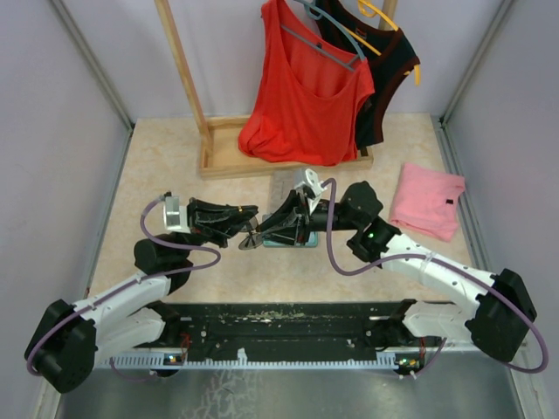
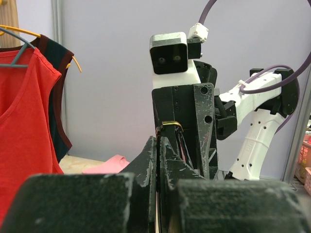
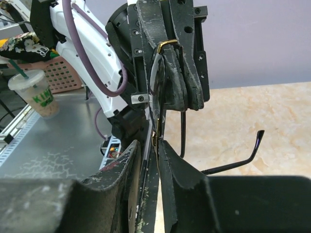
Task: Organize the sunglasses
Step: Fold the sunglasses.
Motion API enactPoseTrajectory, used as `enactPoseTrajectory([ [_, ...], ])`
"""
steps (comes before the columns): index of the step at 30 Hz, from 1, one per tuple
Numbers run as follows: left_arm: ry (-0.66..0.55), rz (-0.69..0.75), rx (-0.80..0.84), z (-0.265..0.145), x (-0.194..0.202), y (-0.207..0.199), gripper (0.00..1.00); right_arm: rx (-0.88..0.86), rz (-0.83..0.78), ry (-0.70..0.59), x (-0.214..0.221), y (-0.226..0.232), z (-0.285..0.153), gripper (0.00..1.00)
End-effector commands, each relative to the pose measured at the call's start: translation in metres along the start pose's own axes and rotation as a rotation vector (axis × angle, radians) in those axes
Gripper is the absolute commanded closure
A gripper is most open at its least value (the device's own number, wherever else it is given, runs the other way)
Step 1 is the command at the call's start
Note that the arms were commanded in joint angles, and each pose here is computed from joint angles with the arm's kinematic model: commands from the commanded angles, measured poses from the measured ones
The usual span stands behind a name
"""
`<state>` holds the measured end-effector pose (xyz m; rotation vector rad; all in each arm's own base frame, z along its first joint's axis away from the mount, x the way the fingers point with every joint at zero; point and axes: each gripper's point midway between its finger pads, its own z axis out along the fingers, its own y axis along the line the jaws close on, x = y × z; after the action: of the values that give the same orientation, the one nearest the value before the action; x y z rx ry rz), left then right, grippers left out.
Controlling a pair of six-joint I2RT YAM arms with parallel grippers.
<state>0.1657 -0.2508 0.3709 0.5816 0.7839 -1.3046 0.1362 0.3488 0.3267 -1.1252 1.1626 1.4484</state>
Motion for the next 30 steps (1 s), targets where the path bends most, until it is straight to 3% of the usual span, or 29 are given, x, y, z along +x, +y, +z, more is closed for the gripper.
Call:
enactPoseTrajectory([
  [1,-0.05,0.027,0.04,0.005,-0.015,-0.008,1.0,-0.064,-0.083,-0.068,-0.036,0.014,0.008,0.8],
  [12,-0.063,0.017,0.029,0.004,-0.019,-0.008,1.0,-0.076,-0.079,-0.066,-0.035,0.015,0.008,1.0],
  [19,-0.066,0.003,0.03,0.004,-0.021,-0.011,0.64,-0.04,-0.138,-0.111,-0.044,0.015,0.004,1.0],
  [23,-0.05,-0.007,0.019,-0.001,-0.019,-0.012,0.55,0.041,-0.246,-0.184,-0.063,0.01,-0.005,1.0],
  [30,-0.017,-0.037,-0.07,-0.01,-0.019,-0.007,0.43,0.131,-0.339,-0.199,-0.076,0.005,-0.016,1.0],
])
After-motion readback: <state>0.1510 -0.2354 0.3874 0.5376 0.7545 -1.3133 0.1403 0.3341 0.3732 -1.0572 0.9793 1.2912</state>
